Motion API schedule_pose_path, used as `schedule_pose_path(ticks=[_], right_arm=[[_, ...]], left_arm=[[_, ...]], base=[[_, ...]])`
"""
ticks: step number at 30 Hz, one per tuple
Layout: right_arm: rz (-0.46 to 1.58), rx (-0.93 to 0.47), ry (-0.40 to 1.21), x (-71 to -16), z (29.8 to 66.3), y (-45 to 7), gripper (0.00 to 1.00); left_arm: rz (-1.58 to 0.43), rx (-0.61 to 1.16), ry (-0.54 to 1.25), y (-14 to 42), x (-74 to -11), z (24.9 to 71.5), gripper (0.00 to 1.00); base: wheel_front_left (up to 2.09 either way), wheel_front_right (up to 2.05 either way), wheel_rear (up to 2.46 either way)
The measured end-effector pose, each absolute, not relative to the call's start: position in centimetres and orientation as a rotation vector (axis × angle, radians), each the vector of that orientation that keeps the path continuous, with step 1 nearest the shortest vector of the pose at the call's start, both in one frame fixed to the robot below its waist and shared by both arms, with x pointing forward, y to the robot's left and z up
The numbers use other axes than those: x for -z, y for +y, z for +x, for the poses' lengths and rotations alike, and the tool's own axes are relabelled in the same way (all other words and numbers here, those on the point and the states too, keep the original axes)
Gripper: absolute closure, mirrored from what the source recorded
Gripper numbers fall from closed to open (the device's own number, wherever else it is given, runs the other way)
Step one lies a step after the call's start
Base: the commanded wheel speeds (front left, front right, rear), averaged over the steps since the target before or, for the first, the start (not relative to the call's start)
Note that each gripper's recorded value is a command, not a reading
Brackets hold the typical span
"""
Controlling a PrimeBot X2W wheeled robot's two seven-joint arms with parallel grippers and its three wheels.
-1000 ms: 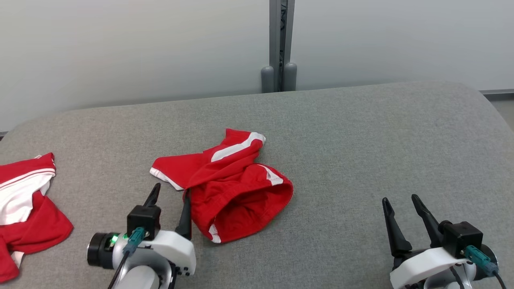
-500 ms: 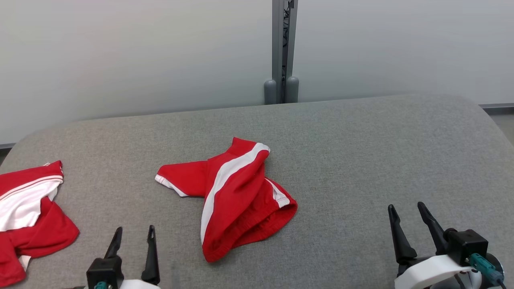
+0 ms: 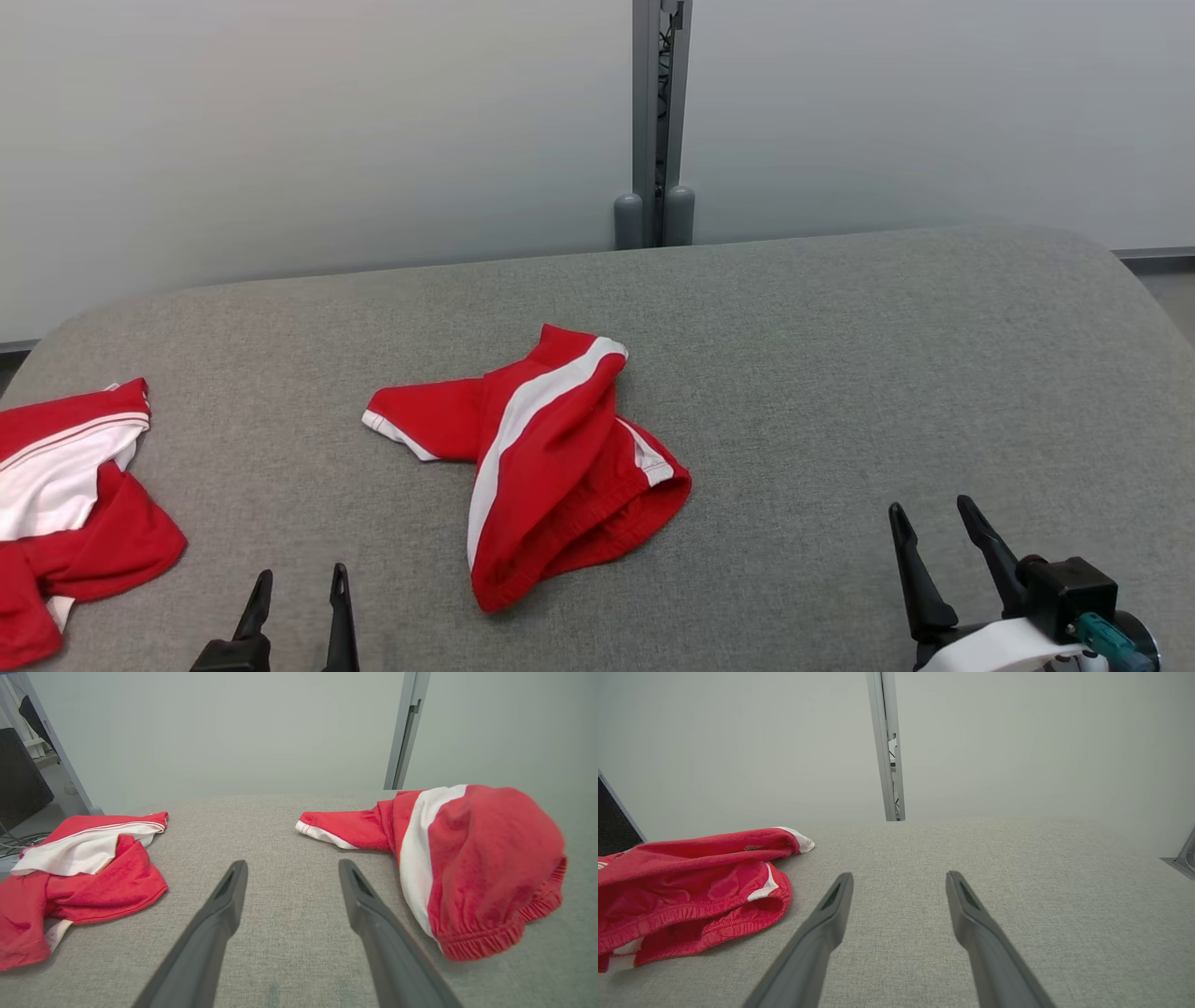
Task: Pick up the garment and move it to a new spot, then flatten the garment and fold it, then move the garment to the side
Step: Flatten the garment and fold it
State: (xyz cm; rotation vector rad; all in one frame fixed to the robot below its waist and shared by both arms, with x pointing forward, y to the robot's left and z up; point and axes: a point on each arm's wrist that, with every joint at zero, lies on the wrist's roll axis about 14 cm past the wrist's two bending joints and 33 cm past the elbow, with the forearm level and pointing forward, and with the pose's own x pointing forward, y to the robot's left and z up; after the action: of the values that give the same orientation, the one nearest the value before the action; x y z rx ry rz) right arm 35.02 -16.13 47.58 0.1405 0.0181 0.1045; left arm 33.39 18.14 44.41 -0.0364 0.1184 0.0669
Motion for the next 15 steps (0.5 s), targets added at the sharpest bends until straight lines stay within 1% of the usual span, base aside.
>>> schedule_pose_path(ticks=[3,6,11,15], right_arm=[[0.139,-0.128,0.032,-47.2,35.1,-15.4,0.0],[0.131,-0.188,0.053,-46.7,35.1,-13.5,0.0],[0.146,-0.355,0.095,-45.9,34.8,-8.1,0.0],[0.153,-0.537,0.132,-45.3,33.7,-2.6,0.0]], left_arm=[[-0.038,-0.062,0.125,18.0,-44.2,33.3,0.0],[-0.035,-0.06,0.131,18.0,-44.0,33.3,0.0],[-0.041,-0.064,0.139,18.2,-43.7,33.0,0.0],[-0.057,-0.082,0.157,18.6,-43.2,32.3,0.0]], base=[[0.0,0.0,0.0],[0.0,0.0,0.0],[0.0,0.0,0.0],[0.0,0.0,0.0]])
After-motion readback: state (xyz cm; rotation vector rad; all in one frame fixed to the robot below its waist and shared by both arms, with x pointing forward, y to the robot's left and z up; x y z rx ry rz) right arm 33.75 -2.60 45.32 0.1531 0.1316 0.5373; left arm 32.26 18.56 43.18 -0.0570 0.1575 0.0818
